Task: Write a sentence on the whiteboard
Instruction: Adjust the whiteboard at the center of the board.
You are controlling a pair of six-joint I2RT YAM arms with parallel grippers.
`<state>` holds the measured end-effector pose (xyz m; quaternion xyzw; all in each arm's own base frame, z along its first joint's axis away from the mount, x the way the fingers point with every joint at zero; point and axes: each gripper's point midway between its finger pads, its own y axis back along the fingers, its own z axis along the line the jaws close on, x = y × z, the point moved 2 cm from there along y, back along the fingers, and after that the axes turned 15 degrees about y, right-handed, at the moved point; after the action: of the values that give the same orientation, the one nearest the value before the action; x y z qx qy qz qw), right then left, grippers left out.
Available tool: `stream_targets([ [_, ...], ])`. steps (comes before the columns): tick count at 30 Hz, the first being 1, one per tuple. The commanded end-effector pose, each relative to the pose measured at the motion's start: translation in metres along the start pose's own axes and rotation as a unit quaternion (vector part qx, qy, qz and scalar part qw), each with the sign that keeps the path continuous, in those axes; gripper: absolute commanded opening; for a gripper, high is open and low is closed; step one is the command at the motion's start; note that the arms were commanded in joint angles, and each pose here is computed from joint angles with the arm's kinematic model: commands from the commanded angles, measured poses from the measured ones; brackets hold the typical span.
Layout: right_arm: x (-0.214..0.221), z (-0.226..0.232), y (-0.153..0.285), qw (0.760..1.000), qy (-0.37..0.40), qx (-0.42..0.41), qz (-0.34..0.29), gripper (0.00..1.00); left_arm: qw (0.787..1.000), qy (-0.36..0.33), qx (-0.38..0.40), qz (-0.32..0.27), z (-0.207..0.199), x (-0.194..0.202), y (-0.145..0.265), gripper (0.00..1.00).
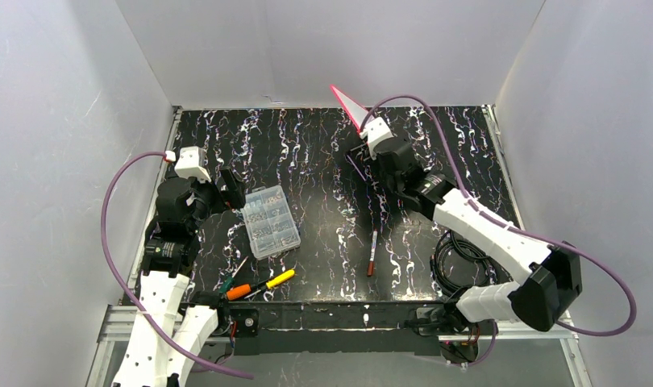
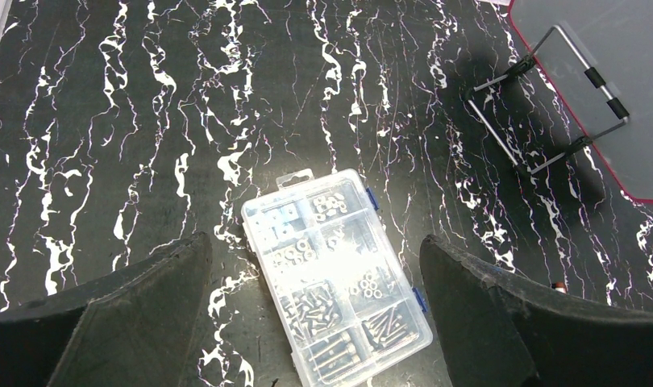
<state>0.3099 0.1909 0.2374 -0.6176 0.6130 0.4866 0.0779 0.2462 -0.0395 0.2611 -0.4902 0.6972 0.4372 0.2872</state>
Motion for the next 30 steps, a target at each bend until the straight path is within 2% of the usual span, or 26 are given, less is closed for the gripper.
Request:
stream_targets([
  [1, -0.042, 0.022, 0.006, 0.994, -0.106, -0.02, -0.036, 0.13, 1.0, -0.008, 0.006, 0.002, -0.001, 0.003, 0.001, 0.99],
  [10, -0.056, 0.04, -0.006, 0.989, -0.144, 0.014, -0.008, 0.12, 1.0, -0.009, 0.007, 0.001, -0.002, 0.003, 0.002, 0.99],
  [13, -0.064, 0.044, -0.005, 0.986, -0.165, 0.011, -0.018, 0.17, 1.0, -0.009, 0.009, 0.001, -0.003, 0.003, 0.002, 0.99],
  [21, -0.078, 0.039, 0.005, 0.985, -0.167, 0.009, -0.033, 0.53, 1.0, -0.009, 0.008, 0.004, -0.002, 0.004, 0.003, 0.99],
  [30, -0.093, 0.018, 0.037, 0.983, -0.172, 0.005, -0.059, 0.73, 1.0, -0.008, 0.008, 0.009, -0.002, 0.006, 0.001, 0.99],
])
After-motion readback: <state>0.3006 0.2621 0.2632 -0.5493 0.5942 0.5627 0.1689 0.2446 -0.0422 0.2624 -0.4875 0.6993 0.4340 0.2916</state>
